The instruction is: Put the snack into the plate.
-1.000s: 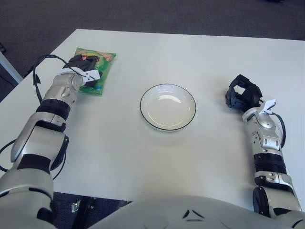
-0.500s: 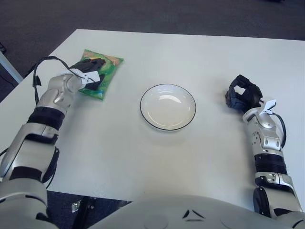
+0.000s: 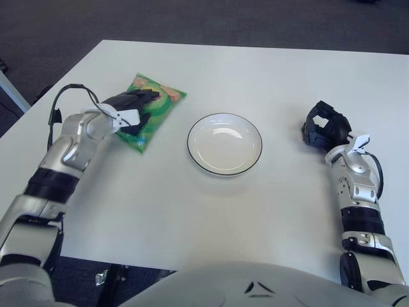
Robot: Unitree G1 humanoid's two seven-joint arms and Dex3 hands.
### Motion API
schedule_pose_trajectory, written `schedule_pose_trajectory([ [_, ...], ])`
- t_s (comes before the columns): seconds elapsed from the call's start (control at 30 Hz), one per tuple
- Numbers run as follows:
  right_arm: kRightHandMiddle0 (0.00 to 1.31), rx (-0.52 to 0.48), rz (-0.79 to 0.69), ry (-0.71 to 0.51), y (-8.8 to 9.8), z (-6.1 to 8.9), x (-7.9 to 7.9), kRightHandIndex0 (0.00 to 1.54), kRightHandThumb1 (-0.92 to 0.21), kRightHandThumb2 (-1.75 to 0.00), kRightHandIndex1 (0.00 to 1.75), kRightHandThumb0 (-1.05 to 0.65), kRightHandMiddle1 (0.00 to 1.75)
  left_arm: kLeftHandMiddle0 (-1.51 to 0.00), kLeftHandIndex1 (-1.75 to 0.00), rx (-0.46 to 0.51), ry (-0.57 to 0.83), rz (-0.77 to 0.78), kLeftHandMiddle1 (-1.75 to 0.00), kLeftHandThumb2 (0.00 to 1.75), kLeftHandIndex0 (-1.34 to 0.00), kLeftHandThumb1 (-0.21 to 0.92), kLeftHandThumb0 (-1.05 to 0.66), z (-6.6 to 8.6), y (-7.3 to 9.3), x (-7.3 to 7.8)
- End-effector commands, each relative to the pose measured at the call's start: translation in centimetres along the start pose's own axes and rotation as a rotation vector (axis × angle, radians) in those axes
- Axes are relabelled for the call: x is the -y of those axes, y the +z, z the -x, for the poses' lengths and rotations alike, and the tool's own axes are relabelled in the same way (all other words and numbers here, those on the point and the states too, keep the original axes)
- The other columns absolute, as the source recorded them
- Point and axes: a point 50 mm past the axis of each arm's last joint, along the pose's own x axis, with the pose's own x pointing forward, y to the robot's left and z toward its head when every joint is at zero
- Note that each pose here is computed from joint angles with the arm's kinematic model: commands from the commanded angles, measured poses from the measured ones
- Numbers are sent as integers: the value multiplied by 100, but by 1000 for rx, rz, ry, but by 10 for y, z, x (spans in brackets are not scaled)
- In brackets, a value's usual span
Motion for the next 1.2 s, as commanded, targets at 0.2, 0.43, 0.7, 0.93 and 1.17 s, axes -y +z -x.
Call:
schedule_pose_trajectory([
  [0.2, 59, -218, -25, -8, -45, 19, -2, 128, -35, -127, 175, -47, 175, -38, -68, 58, -22, -3, -21, 127, 0, 92, -92, 22, 13, 6],
  [0.43, 59, -218, -23, -7, -44, 20, -2, 128, -35, -128, 175, -47, 175, -38, -65, 83, -19, -8, -32, 123, 0, 92, -91, 29, 15, 9],
  [0.7, 59, -222, -20, -11, -43, 19, -3, 128, -35, -127, 175, -47, 175, -28, -61, 101, -2, -36, -37, 119, 0, 92, -90, 30, 13, 11],
  [0.93, 58, -224, -21, -15, -44, 19, -3, 128, -35, -127, 175, -47, 175, -23, -67, 76, 66, -100, -36, 117, 0, 92, -90, 28, 12, 10],
  [1.17, 58, -222, -18, -14, -43, 19, -3, 128, -36, -127, 175, -47, 175, -15, -71, -5, 256, -234, -32, 111, 0, 92, -90, 24, 12, 8],
])
